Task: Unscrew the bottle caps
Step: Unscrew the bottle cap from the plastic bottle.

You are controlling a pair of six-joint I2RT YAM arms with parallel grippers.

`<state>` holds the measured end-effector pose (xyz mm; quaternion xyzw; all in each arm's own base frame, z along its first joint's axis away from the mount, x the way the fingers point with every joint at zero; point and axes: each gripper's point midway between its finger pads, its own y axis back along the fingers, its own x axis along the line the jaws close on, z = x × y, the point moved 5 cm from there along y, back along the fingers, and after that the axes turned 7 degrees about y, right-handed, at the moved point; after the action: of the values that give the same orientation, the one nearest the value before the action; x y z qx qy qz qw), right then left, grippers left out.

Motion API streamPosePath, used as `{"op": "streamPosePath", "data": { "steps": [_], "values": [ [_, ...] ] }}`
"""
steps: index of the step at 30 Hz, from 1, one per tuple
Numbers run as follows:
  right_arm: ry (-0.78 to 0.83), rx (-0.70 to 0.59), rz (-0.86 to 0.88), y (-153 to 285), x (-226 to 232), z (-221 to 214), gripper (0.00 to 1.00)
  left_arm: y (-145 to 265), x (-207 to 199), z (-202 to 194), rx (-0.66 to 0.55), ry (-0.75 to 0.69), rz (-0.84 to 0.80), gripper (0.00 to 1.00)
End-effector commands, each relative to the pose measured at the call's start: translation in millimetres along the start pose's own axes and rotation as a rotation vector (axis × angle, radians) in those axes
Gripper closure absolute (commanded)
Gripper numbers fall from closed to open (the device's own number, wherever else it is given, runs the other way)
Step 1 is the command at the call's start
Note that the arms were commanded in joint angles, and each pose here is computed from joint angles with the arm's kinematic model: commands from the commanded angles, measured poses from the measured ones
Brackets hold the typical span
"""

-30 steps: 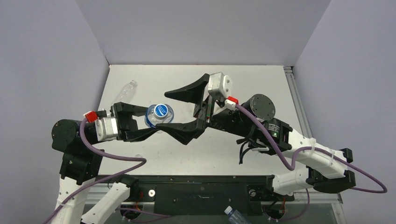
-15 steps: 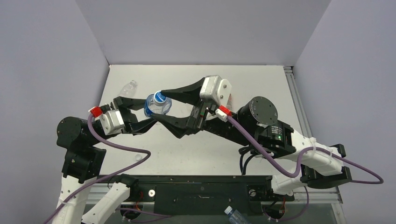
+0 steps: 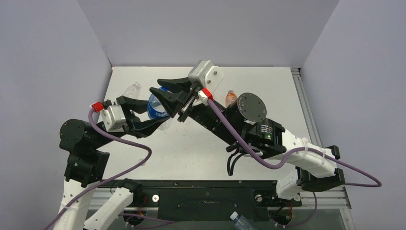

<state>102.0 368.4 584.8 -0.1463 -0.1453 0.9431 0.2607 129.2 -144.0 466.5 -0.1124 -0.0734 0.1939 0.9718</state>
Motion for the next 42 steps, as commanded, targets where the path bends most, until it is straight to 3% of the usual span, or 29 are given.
{"op": "streamPosePath", "data": {
  "steps": [1, 8, 13, 17, 19, 22, 25, 29, 32, 42],
  "values": [
    [0.009, 0.041, -0.04, -5, -6, -9, 0.77, 1, -10, 22, -0.063, -0.046, -0.038, 1.0],
    [0.035, 0.09, -0.051, -7, -9, -13, 0.5, 2, -11, 23, -0.057, -0.033, -0.04, 1.0],
    [0.026, 0.121, -0.058, -6, -14, -17, 0.48, 1, -9, 24, -0.052, -0.026, -0.032, 1.0],
    [0.011, 0.109, -0.053, -3, -16, -15, 0.62, -1, -9, 25, -0.05, -0.013, -0.034, 1.0],
    [0.008, 0.099, -0.05, 0, -17, -14, 0.62, -1, -9, 24, -0.048, -0.009, -0.037, 1.0],
    [0.008, 0.087, -0.048, 2, -18, -11, 0.56, -2, -8, 23, -0.046, -0.004, -0.036, 1.0],
    [0.006, 0.069, -0.044, 7, -21, -4, 0.43, -2, -7, 23, -0.045, -0.001, -0.03, 1.0],
    [-0.003, 0.052, -0.043, 12, -23, 0, 0.37, -4, -5, 22, -0.041, 0.014, -0.027, 1.0],
    [-0.01, 0.051, -0.039, 13, -23, 1, 0.42, -4, -5, 22, -0.041, 0.019, -0.03, 1.0],
    [-0.024, 0.047, 0.001, 5, -18, -1, 0.77, -4, -8, 22, -0.04, 0.033, -0.043, 1.0]
  ]
}}
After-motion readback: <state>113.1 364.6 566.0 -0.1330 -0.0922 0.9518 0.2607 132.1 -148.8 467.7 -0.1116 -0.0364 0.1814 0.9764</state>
